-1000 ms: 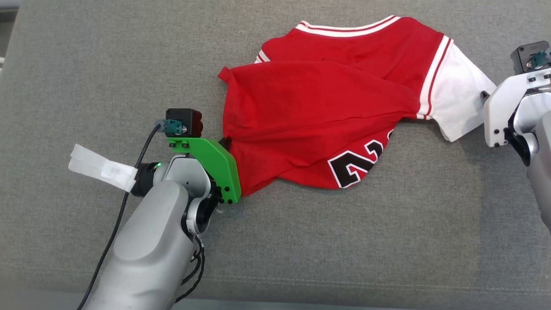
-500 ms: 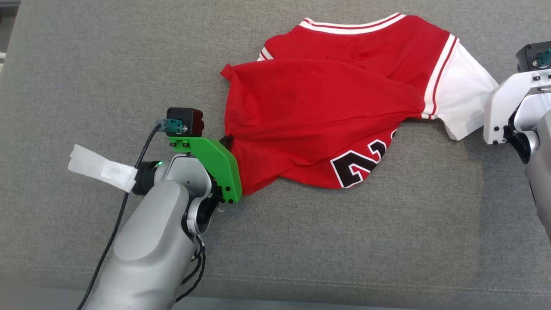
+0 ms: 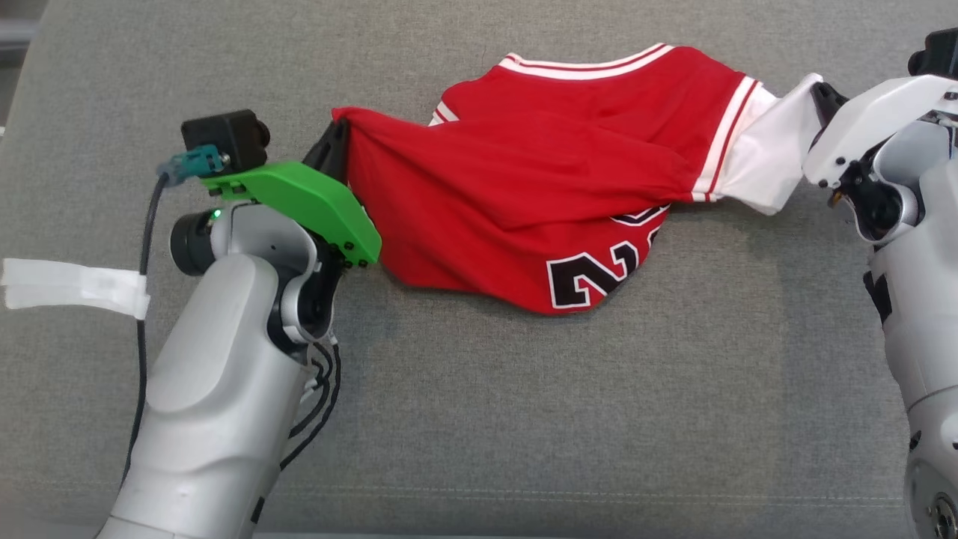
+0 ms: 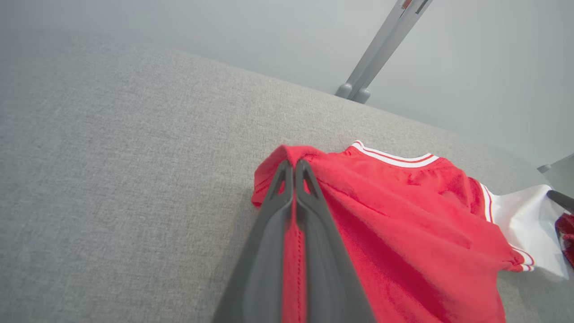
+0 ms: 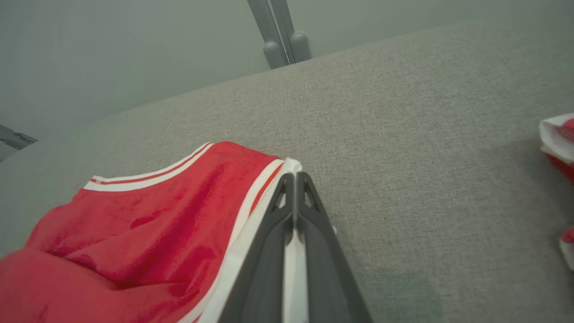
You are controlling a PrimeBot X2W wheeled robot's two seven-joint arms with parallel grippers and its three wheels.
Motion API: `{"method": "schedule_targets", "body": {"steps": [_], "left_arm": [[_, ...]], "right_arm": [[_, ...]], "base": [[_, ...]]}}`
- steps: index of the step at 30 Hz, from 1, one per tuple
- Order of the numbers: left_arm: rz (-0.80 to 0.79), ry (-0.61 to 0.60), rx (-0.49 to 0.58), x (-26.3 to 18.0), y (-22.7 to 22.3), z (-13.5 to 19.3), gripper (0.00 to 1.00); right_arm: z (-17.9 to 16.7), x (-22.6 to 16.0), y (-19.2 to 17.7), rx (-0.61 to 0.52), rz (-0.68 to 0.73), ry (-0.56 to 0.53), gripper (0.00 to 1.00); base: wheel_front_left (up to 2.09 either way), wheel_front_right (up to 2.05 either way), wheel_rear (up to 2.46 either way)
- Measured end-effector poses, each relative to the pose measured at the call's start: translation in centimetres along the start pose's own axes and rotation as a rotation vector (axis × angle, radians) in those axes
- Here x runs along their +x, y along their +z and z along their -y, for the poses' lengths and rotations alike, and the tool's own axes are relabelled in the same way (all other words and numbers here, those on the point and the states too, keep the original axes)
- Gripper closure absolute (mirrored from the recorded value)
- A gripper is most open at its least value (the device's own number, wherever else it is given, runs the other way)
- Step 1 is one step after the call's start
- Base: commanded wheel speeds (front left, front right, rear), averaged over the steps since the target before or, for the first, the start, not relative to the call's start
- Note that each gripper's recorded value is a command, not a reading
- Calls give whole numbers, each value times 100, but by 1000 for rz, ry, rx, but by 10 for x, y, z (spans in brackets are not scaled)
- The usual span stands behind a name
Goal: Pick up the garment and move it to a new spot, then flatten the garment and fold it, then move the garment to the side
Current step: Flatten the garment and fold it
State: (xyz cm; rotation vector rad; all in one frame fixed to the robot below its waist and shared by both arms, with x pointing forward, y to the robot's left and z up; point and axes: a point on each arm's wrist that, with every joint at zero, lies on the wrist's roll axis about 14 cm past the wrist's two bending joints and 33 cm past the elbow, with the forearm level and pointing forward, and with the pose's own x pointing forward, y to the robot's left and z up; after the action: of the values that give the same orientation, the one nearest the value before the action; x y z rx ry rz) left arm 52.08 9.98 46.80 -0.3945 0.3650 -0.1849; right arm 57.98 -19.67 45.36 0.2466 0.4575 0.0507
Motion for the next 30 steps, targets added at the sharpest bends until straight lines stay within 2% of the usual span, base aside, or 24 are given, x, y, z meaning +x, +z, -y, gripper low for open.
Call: {"method": "schedule_targets", "body": {"steps": [3, 7, 16, 17, 19, 21, 23, 30], "left_arm": [[88, -29, -6, 3, 32, 10, 100], [198, -51, 23, 9, 76, 18, 100], [408, -65, 90, 29, 163, 23, 100], [448, -87, 81, 31, 176, 27, 100], [500, -104, 154, 36, 197, 33, 100], [548, -129, 141, 42, 219, 37, 100], [579, -148, 208, 49, 233, 43, 100], [730, -202, 221, 64, 289, 56, 100]], "right_arm": [[-15, -4, 20, 190, 68, 52, 100], [-24, -8, 42, 272, 122, 86, 100], [-42, 1, 78, 222, 177, 111, 100], [-44, 2, 86, 218, 196, 115, 100], [-47, 6, 103, 205, 229, 118, 100], [-50, 8, 122, 194, 278, 121, 100], [-51, 9, 145, 189, 339, 124, 100], [-46, 9, 214, 179, 545, 108, 100]], "base": [[0, 0, 0], [0, 0, 0], [0, 0, 0], [0, 0, 0], [0, 0, 0], [0, 0, 0], [0, 0, 0], [0, 0, 0]]}}
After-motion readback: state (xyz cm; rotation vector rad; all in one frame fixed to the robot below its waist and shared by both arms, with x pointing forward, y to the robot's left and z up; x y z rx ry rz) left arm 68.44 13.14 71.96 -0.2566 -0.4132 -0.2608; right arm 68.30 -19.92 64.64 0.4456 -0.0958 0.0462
